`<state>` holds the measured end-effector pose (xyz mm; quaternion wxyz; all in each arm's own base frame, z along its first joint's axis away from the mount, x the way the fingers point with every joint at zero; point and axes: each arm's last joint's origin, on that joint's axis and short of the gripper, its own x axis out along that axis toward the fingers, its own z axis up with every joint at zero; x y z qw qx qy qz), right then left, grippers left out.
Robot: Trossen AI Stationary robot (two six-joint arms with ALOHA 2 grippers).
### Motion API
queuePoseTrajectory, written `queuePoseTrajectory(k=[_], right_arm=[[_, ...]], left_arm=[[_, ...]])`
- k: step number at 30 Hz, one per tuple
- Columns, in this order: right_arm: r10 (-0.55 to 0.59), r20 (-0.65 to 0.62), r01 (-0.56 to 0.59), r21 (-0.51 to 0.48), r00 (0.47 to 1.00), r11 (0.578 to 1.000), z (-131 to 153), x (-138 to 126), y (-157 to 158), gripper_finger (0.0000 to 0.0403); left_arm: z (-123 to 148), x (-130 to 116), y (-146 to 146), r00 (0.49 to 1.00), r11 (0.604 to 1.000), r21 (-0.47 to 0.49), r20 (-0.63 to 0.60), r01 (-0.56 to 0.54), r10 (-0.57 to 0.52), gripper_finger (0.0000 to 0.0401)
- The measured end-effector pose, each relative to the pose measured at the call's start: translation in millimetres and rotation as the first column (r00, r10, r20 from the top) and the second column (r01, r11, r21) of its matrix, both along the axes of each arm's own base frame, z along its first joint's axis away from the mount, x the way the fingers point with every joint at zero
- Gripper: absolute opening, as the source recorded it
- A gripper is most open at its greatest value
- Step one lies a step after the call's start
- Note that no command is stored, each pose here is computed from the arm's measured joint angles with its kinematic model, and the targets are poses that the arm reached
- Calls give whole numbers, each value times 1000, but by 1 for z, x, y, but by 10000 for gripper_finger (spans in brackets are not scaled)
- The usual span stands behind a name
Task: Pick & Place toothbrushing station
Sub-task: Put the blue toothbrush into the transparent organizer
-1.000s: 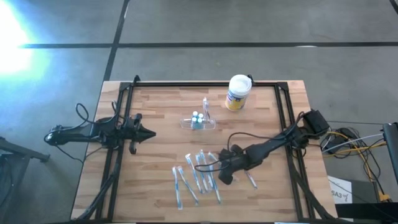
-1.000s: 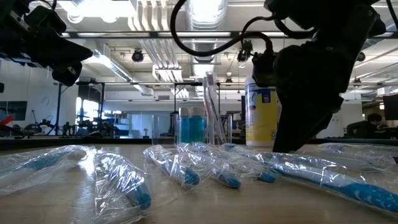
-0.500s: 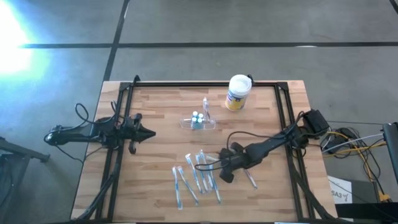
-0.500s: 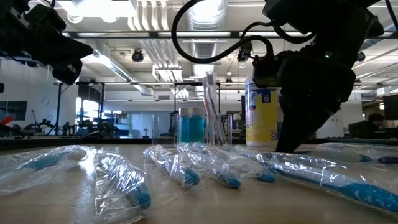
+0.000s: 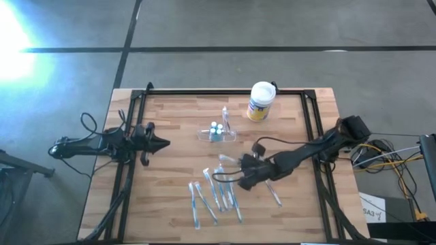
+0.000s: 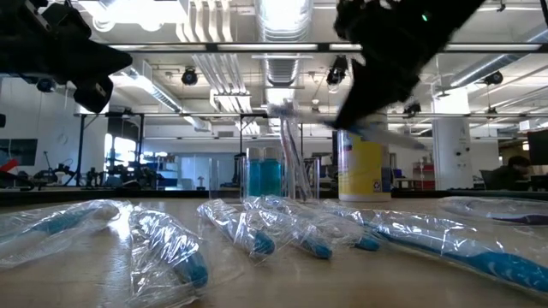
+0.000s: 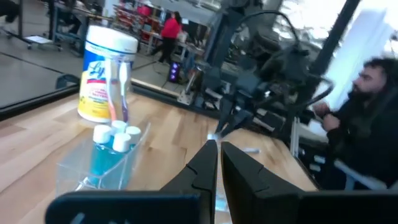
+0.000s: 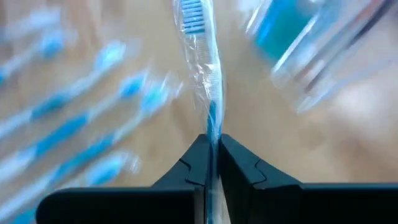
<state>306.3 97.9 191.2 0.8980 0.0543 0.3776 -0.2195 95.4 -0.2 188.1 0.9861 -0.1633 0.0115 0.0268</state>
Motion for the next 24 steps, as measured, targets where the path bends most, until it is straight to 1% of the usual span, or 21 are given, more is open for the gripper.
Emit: queuePoseTrajectory(k=[3,5,8,10,12,14,15,17,20,24], right_arm=[[-2,66,10,-129,998,992,24,7,-4,19],[5,77,10,-194,997,981,34,12,-8,18],[50,117,-19,-258,992,966,48,24,-15,18],[72,156,-23,-294,985,956,56,32,-22,18],[82,212,-9,-323,974,946,60,42,-28,18],[70,241,23,-365,968,931,61,45,-35,18],[57,268,51,-379,962,924,62,47,-39,18],[22,327,115,-394,945,912,64,50,-45,18],[-11,352,166,-415,936,895,63,51,-51,18],[0,384,180,-435,923,882,57,60,-51,18]], left_arm=[[0,1,0,1000,1000,-5,-1,-8,8,26],[-1,2,0,1000,1000,-5,-15,-9,9,26],[-6,6,0,999,1000,-4,-33,-11,10,26],[-12,11,0,1000,1000,-5,-16,-8,8,26],[-17,15,0,1000,1000,-6,15,-5,5,29],[-19,17,0,999,1000,5,38,-4,4,38],[-16,18,0,998,1000,11,61,-5,4,44],[-15,20,0,998,999,22,58,-28,26,61],[-9,23,1,994,997,39,91,-64,60,96],[-6,25,5,973,980,30,125,-197,192,147]])
